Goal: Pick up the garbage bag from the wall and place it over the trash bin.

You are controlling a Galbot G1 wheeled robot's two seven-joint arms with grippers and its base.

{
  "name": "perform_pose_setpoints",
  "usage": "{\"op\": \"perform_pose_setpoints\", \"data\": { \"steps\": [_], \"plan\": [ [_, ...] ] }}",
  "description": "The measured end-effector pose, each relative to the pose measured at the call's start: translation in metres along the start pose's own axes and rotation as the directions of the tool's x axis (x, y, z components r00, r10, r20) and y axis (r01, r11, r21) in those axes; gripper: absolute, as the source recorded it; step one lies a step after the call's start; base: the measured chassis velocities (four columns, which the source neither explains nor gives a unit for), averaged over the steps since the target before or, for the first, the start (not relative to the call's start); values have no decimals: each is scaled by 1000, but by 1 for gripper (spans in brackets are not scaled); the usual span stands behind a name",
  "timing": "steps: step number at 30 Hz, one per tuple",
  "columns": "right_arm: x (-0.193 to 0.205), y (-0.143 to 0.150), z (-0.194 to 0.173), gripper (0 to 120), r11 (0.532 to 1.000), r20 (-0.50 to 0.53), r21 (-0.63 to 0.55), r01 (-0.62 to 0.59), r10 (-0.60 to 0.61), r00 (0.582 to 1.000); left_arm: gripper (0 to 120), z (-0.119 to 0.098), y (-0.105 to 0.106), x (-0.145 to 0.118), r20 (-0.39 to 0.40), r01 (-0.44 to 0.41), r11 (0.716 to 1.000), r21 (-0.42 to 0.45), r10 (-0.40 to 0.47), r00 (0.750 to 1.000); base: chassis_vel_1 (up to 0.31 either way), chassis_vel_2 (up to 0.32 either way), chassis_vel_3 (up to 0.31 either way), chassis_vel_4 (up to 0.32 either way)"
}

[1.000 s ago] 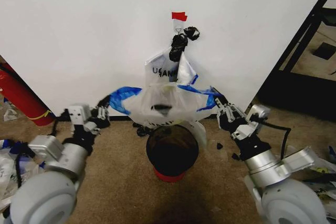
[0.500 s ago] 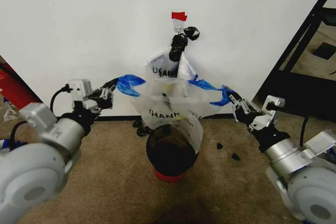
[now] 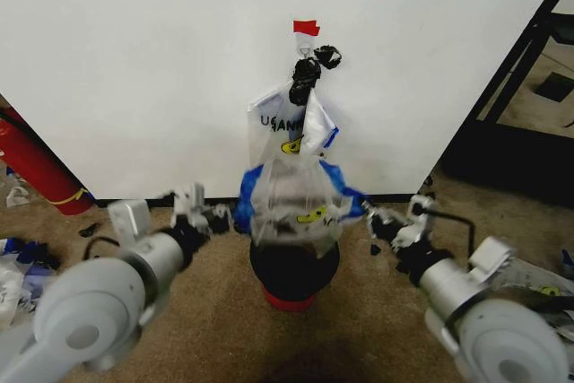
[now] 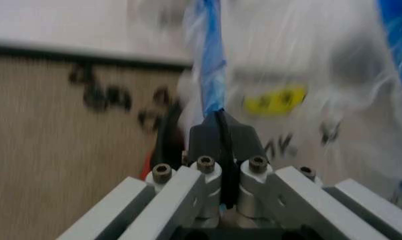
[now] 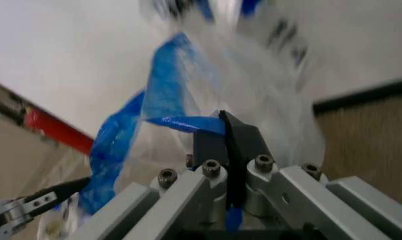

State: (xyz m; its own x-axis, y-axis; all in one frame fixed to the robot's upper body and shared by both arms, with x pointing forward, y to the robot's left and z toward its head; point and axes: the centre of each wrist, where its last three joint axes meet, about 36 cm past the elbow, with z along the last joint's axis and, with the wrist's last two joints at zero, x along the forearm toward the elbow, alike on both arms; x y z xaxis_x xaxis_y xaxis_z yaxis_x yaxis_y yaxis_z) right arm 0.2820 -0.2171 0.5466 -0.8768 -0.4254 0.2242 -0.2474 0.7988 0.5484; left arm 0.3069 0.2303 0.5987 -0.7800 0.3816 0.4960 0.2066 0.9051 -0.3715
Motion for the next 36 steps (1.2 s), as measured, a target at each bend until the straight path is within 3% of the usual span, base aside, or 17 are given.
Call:
{"op": "perform_pose_setpoints", "data": {
  "steps": [3,6,11,14,17,18,21,24,27,29,32,33,36],
  "plan": [
    [4,5,9,0,1000,-60,-7,-8,8,998,0,13,6,0,-74,33,999,7,-32,997,0,0,0,0],
    [6,6,11,0,1000,-76,-7,-13,13,997,0,19,8,1,-91,52,999,11,-51,995,0,0,0,0],
    [7,2,2,0,1000,-35,4,-16,17,999,0,15,8,1,4,66,998,-6,-66,998,0,0,0,0],
    [7,-2,-13,0,999,76,20,28,-30,997,0,-9,9,7,157,40,999,-31,-35,987,0,0,0,0],
    [9,-7,-29,0,991,187,64,119,-129,974,0,-43,14,24,332,-20,995,-101,53,942,0,0,0,0],
    [9,-7,-29,0,991,187,64,119,-129,974,0,-43,14,24,332,-20,995,-101,53,942,0,0,0,0],
    [12,-11,-46,0,975,252,90,204,-220,942,0,-73,15,43,423,-53,982,-180,126,898,0,0,0,0],
    [16,-15,-61,0,959,283,121,256,-281,917,0,-96,10,60,460,-70,964,-256,185,869,0,0,0,0],
    [20,-17,-74,0,951,290,136,276,-305,907,0,-112,3,73,467,-84,950,-301,223,856,0,0,0,0],
    [26,-18,-93,0,948,276,137,286,-314,908,0,-127,-7,86,432,-98,937,-335,245,868,0,0,0,0],
    [42,-16,-134,0,952,183,100,289,-303,935,0,-144,-24,103,257,-121,950,-287,198,946,0,0,0,0],
    [42,-16,-134,0,952,183,100,289,-303,935,0,-144,-24,103,257,-121,950,-287,198,946,0,0,0,0],
    [53,0,-170,0,968,-27,83,237,-235,972,0,-153,-35,116,118,-80,962,-262,114,986,0,0,0,0]
  ]
}}
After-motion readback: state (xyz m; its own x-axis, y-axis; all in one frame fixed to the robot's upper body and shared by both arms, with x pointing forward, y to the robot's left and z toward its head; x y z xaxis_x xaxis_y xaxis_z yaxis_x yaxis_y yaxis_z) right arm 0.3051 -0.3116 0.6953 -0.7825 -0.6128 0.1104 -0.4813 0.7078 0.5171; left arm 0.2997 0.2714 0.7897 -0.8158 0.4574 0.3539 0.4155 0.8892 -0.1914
